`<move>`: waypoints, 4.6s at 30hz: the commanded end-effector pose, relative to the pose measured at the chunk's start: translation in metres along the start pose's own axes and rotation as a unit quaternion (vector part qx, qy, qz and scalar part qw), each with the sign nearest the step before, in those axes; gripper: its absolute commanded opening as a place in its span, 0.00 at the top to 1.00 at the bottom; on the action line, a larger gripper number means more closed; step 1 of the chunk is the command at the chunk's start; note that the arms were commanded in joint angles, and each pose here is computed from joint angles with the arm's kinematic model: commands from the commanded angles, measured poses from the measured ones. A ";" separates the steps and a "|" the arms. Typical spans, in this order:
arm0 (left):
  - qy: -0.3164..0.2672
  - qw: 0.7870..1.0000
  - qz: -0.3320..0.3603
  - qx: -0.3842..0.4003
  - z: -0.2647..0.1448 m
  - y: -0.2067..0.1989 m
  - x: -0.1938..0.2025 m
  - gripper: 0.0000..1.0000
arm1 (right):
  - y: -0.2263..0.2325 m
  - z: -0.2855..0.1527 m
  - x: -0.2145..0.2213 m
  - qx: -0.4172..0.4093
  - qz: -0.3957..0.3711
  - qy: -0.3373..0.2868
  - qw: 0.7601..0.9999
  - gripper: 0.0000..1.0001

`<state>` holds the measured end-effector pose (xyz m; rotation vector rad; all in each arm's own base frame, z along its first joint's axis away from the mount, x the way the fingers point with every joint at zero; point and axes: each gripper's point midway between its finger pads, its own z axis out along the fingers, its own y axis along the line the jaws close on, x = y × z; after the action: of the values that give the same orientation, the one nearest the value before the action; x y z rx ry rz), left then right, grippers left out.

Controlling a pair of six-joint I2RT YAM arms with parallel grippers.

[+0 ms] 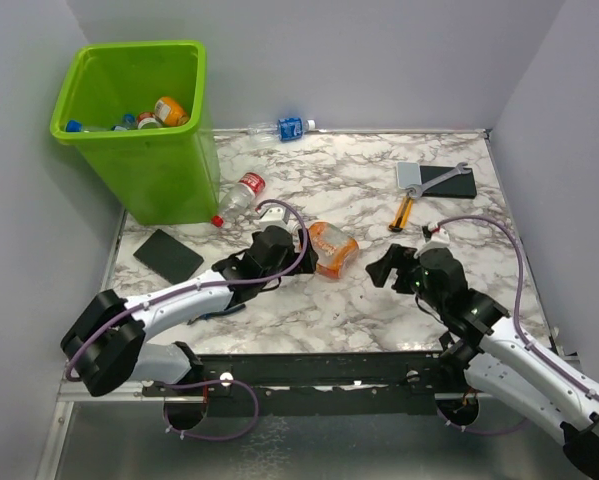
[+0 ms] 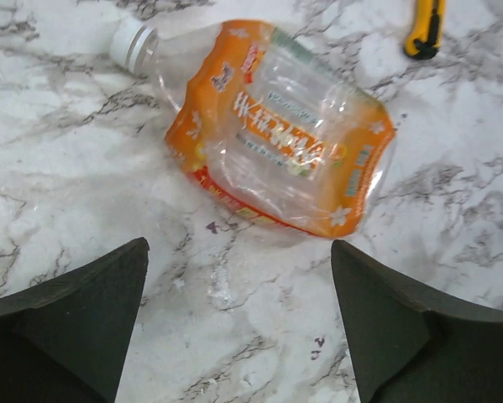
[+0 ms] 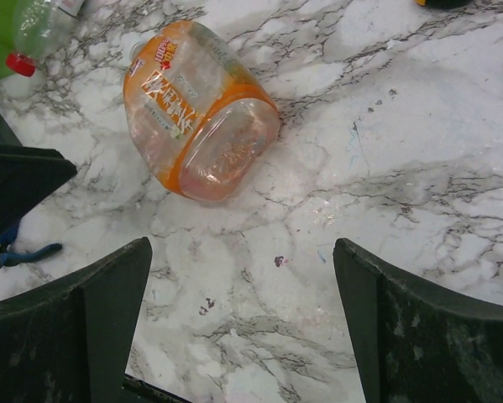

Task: Put the plastic bottles in the bin
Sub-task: Move the plastic bottle to the center of the board, then pick up the plastic bottle at the center of the board.

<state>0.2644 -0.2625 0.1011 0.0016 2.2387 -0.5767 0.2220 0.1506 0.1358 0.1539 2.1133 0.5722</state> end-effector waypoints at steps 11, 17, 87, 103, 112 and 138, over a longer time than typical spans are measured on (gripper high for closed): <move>-0.025 0.999 -0.022 0.000 -0.003 -0.002 -0.010 0.07 | 0.017 0.028 0.007 -0.025 -0.011 0.029 0.999 0.06; -0.028 0.999 -0.039 -0.018 0.001 0.008 -0.004 0.07 | 0.010 0.075 -0.027 -0.021 -0.002 0.019 1.000 0.05; -0.042 0.992 -0.102 0.062 -0.032 0.015 0.021 0.12 | 0.018 0.126 0.033 -0.095 -0.025 0.141 0.985 0.23; 0.039 0.993 -0.097 0.060 0.006 0.003 0.055 0.16 | 0.016 0.096 0.080 -0.127 0.091 0.173 0.972 0.56; -0.026 0.989 -0.123 0.075 -0.009 0.002 0.029 0.11 | 0.020 0.087 0.066 -0.136 0.088 0.140 0.977 0.99; -0.157 0.946 -0.082 0.273 -0.062 -0.102 -0.095 0.02 | 0.058 0.000 0.010 -0.306 -0.020 -0.059 0.950 0.99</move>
<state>0.2669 -0.2921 0.2202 -0.0862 1.7823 -1.0871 0.2187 0.2002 0.1520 -0.1339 1.7559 1.1052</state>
